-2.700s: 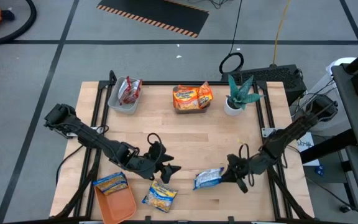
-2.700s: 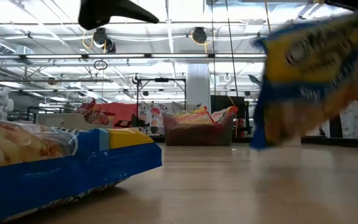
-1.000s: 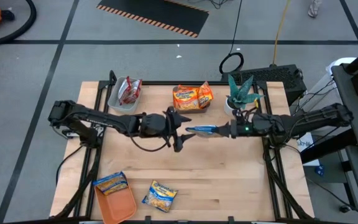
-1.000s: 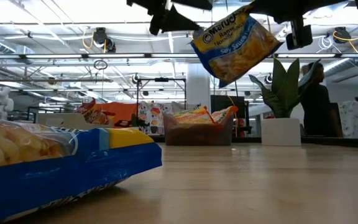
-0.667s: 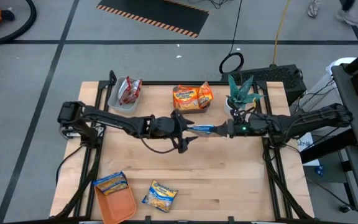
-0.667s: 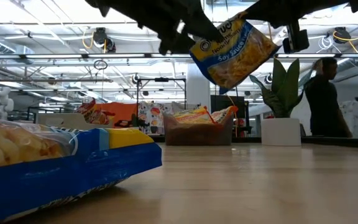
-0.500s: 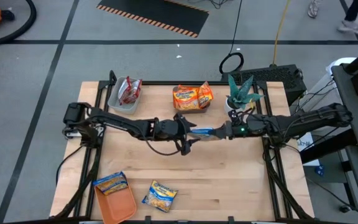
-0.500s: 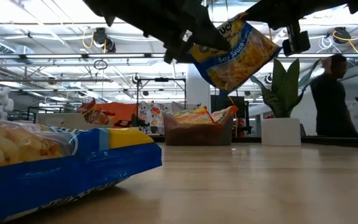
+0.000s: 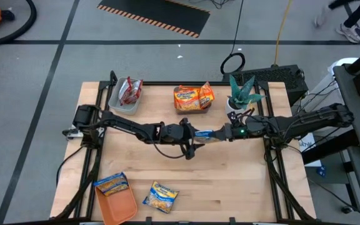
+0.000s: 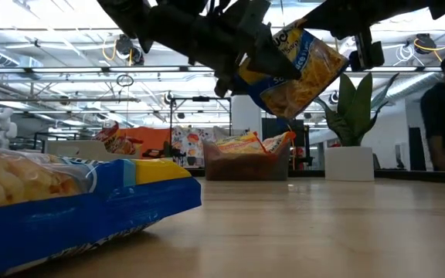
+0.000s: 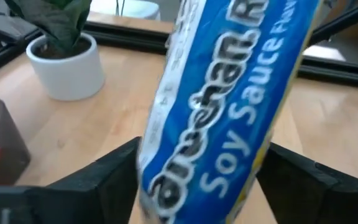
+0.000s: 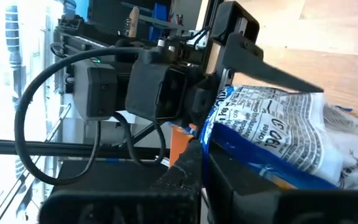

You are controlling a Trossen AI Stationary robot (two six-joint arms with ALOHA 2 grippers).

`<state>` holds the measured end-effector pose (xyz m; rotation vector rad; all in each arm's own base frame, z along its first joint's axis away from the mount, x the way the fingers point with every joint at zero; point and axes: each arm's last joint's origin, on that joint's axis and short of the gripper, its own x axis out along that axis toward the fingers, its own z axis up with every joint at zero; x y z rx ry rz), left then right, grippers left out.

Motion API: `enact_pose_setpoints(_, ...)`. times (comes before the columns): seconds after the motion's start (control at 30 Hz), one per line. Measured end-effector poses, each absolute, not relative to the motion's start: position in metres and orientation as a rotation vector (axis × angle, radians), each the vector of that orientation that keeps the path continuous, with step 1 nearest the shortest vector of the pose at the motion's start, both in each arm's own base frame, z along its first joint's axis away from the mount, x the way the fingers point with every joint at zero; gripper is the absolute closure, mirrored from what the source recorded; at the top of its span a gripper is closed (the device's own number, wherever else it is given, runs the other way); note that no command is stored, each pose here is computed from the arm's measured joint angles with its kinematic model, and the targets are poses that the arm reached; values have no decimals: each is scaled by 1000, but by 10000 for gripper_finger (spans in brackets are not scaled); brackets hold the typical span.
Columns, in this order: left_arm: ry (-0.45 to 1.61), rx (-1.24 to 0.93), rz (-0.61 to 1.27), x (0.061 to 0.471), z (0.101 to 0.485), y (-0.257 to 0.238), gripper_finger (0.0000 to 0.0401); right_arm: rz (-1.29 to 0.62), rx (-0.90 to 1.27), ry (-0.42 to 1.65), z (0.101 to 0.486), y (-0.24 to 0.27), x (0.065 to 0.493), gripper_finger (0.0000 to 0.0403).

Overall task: Sort Maruchan noodles
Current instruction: Put the right blue noodle pack into the orange bin

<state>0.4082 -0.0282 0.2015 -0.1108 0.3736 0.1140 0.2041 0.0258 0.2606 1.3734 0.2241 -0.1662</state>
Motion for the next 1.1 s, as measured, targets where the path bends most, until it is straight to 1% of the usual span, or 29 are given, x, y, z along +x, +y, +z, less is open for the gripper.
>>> enact_pose_setpoints(0.33,344,-121,113,409,204,-28,224,-135,1343,256,260,19,205,403)
enact_pose_setpoints(0.5,333,-123,114,410,205,-28,266,-128,1313,270,260,13,205,403)
enact_pose_setpoints(0.67,328,-150,121,410,205,-27,272,-126,1290,274,259,7,205,402)
enact_pose_setpoints(0.77,323,-167,125,410,206,-27,271,-134,1282,259,260,3,204,387)
enact_pose_setpoints(0.97,323,-228,137,410,205,-27,270,-158,1270,224,263,-6,201,318)
enact_pose_setpoints(1.1,328,-251,102,408,209,-29,270,-152,1240,208,266,-10,197,275)
